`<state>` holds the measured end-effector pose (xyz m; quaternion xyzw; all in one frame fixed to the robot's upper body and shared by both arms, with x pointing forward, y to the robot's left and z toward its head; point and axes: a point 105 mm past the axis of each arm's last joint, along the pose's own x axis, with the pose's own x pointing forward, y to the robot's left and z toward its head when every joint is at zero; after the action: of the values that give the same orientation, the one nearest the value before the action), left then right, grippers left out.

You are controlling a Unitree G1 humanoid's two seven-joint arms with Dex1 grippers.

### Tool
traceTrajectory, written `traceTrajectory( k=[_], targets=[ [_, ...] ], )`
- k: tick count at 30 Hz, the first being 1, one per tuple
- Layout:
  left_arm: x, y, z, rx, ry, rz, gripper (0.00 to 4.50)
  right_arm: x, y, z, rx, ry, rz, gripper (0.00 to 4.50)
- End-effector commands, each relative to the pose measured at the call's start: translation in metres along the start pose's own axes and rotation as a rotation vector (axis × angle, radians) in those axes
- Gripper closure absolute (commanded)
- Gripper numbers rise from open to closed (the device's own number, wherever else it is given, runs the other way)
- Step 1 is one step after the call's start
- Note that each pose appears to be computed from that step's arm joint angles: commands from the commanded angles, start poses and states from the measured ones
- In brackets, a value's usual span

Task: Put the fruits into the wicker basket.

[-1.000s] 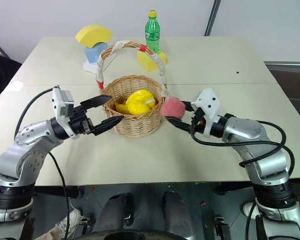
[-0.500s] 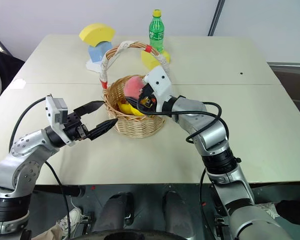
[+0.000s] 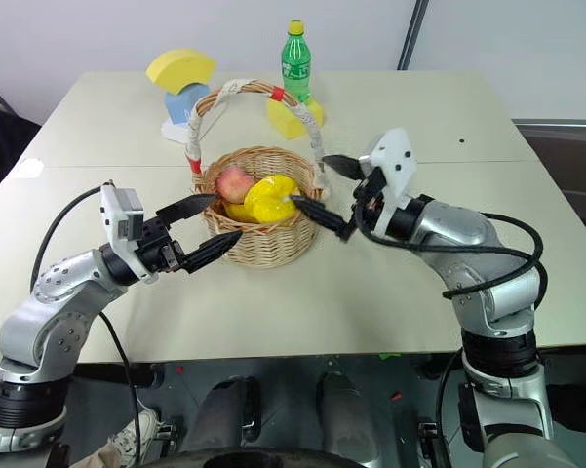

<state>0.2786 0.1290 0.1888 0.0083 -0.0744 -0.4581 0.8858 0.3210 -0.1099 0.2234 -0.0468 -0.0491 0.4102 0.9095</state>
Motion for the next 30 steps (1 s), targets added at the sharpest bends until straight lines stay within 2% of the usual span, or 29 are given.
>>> traceTrajectory(
  k=[1, 5, 6, 8, 14, 17, 23, 27, 30],
  targets=[
    [0.005, -0.005, 0.012, 0.026, -0.037, -0.031, 0.0, 0.023, -0.024, -0.003, -0.003, -0.036, -0.139, 0.03],
    [0.006, -0.007, 0.012, 0.031, -0.038, -0.035, 0.0, 0.039, -0.036, -0.011, 0.028, -0.043, -0.179, 0.03],
    [0.006, -0.007, 0.013, 0.032, -0.039, -0.034, 0.0, 0.04, -0.036, -0.011, 0.036, -0.05, -0.177, 0.56],
    [0.006, -0.007, 0.013, 0.034, -0.039, -0.032, 0.0, 0.042, -0.032, -0.01, 0.054, -0.067, -0.148, 1.21],
    [0.009, -0.009, 0.011, 0.03, -0.039, -0.04, 0.0, 0.038, -0.025, 0.002, 0.072, -0.124, -0.115, 4.36],
    [0.014, -0.009, 0.01, 0.028, -0.037, -0.059, 0.0, 0.028, -0.034, 0.009, 0.024, -0.146, -0.174, 4.39],
    [0.025, -0.008, 0.009, 0.027, -0.049, -0.095, 0.0, -0.02, -0.076, 0.025, -0.053, -0.187, -0.421, 4.39],
    [0.041, -0.013, 0.006, 0.016, -0.062, -0.155, 0.0, -0.108, -0.141, 0.017, -0.183, -0.116, -0.86, 4.39],
    [0.047, -0.013, 0.006, 0.015, -0.068, -0.175, 0.0, -0.131, -0.158, 0.01, -0.207, -0.098, -0.987, 4.39]
  ],
)
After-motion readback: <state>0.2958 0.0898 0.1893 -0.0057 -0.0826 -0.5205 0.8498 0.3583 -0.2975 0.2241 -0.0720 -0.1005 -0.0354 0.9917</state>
